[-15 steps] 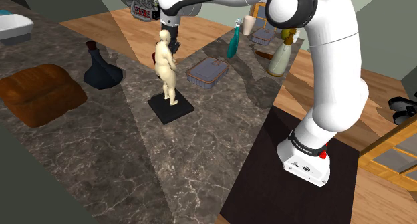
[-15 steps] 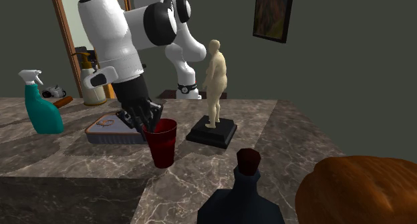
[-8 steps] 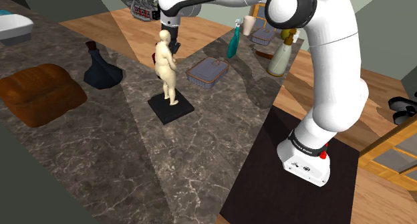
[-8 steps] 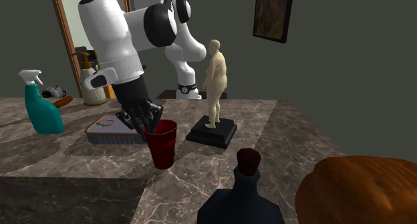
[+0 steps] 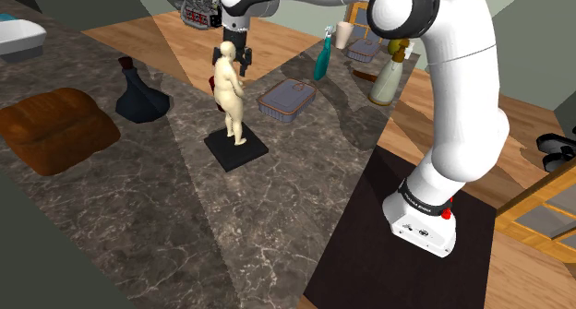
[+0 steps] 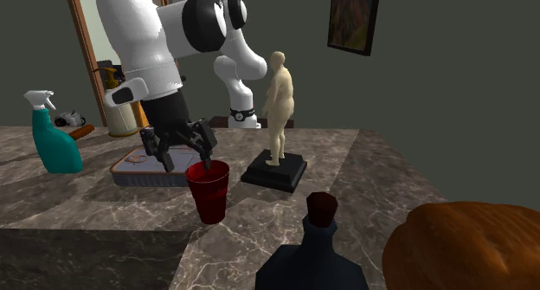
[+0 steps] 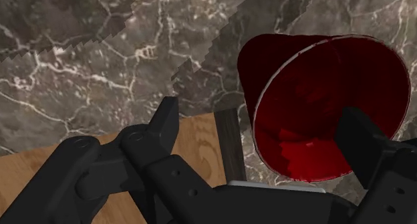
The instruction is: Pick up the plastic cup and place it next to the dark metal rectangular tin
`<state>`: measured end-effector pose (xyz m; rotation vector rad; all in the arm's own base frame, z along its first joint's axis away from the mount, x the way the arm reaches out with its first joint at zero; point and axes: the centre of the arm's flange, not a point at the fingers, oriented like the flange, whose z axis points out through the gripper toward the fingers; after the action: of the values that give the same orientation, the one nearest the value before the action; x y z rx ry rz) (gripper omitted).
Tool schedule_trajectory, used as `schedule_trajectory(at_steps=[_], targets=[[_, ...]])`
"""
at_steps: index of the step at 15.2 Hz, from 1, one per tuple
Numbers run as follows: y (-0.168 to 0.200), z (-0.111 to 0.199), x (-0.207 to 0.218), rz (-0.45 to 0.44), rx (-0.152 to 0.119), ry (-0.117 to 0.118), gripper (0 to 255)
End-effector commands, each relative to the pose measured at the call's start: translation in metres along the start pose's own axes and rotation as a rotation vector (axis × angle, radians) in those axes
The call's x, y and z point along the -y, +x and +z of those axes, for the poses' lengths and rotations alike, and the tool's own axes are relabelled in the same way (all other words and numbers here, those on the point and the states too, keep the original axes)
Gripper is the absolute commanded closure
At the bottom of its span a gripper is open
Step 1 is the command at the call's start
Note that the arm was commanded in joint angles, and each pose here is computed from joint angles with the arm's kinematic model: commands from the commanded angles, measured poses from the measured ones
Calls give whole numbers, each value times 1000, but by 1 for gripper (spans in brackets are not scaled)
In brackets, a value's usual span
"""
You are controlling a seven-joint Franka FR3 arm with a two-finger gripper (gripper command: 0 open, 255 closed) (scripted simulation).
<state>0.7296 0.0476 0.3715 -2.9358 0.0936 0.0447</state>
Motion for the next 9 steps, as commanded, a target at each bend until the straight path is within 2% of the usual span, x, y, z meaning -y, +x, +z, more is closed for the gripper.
schedule_trajectory(at_steps=[1, 2, 9], targets=[[0, -23, 1, 0, 0, 0, 0], [0, -33, 1, 0, 0, 0, 0], [0, -33, 1, 0, 0, 0, 0]])
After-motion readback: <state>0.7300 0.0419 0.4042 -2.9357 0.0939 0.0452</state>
